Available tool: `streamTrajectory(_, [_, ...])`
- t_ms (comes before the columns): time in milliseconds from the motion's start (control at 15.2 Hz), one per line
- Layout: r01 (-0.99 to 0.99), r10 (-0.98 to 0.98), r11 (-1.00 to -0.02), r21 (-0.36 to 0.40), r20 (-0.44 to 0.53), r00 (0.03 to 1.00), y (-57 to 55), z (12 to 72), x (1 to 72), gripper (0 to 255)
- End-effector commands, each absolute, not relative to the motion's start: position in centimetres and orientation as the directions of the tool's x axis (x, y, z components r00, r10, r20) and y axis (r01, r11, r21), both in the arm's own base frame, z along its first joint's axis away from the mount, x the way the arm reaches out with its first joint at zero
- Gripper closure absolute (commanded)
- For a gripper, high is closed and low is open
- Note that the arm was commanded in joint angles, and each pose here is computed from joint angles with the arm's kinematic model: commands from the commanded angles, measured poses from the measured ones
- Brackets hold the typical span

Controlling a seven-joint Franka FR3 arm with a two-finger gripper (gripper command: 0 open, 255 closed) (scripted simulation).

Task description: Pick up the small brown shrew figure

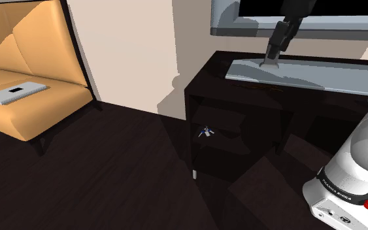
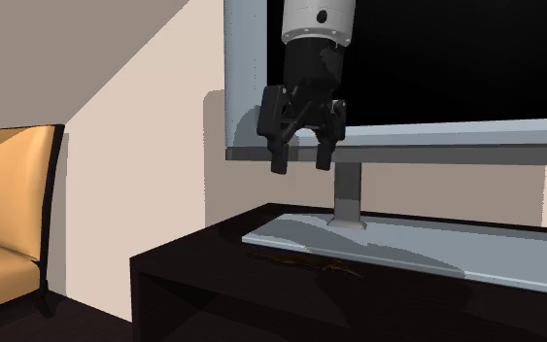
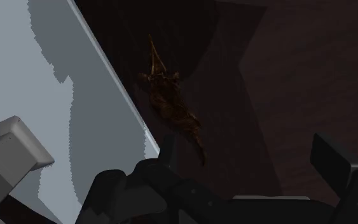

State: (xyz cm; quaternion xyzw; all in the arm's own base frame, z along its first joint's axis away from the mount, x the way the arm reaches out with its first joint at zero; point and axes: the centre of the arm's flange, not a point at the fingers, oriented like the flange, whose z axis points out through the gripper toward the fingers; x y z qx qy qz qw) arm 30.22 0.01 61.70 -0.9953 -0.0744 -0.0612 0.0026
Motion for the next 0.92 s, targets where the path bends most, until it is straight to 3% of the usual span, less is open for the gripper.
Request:
streamTrajectory(0, [0.148, 0.148, -0.989, 0.004, 0.122, 0.981, 0.0, 61.7, 30.2, 0])
streamTrajectory(858, [0.308, 0.305, -0.951, 0.015, 0.192, 0.933, -8.2, 48.9, 30.5, 0])
